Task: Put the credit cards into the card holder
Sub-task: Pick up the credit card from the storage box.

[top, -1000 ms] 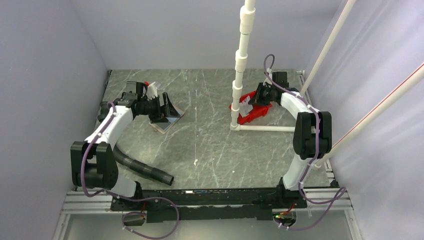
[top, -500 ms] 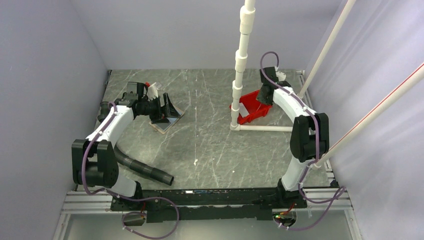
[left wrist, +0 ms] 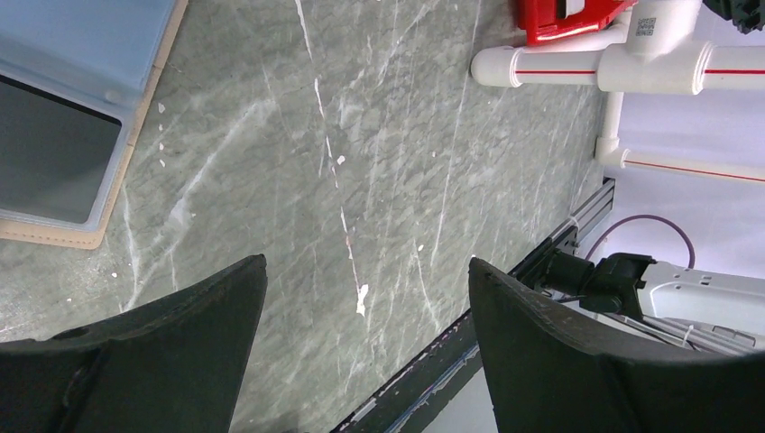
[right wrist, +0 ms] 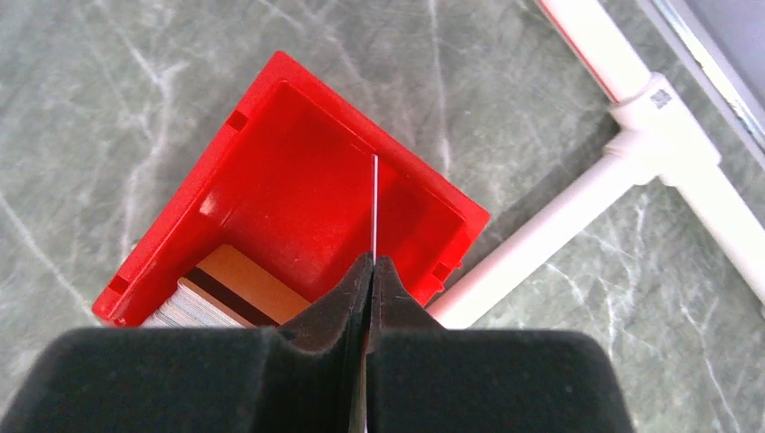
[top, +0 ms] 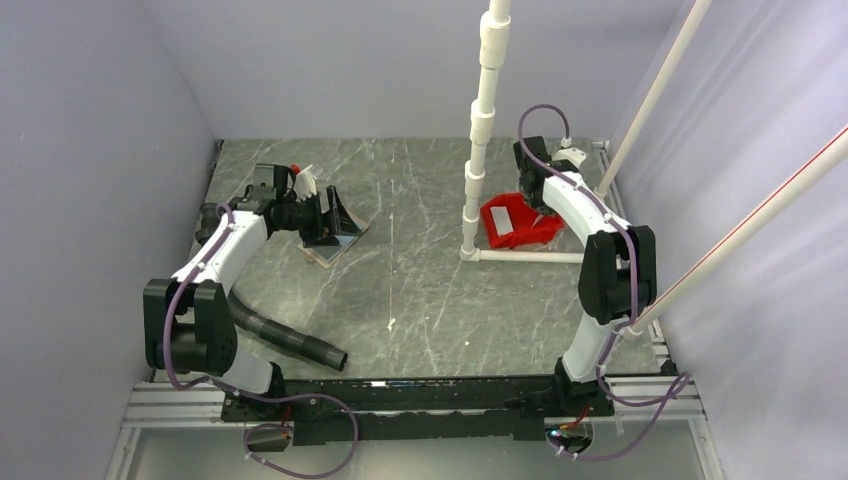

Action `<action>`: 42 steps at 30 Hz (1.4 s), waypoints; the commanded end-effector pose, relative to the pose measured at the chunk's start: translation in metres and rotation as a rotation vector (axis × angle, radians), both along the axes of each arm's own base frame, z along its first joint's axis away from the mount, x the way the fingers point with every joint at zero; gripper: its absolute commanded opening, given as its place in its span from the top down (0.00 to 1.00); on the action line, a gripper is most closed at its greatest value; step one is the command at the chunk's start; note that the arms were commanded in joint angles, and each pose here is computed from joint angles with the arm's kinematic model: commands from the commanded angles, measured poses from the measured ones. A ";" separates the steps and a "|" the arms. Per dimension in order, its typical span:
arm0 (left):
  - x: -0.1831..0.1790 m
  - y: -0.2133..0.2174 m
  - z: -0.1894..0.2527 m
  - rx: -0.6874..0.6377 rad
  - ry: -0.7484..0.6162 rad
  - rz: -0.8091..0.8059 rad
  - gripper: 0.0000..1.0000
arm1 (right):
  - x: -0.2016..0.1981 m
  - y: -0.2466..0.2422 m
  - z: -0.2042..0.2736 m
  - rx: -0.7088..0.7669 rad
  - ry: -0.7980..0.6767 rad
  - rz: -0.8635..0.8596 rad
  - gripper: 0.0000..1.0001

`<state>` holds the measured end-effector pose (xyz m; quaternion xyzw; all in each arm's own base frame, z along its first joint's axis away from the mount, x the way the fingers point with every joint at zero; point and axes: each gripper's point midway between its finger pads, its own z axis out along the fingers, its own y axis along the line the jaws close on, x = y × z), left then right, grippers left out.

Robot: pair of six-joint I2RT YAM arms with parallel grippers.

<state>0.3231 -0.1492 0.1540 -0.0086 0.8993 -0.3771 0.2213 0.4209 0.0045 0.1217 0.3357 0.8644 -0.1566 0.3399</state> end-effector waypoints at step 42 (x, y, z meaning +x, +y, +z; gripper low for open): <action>-0.130 -0.163 0.144 -0.615 -0.470 -0.495 0.10 | -0.242 0.251 0.223 0.887 -0.855 1.542 1.00</action>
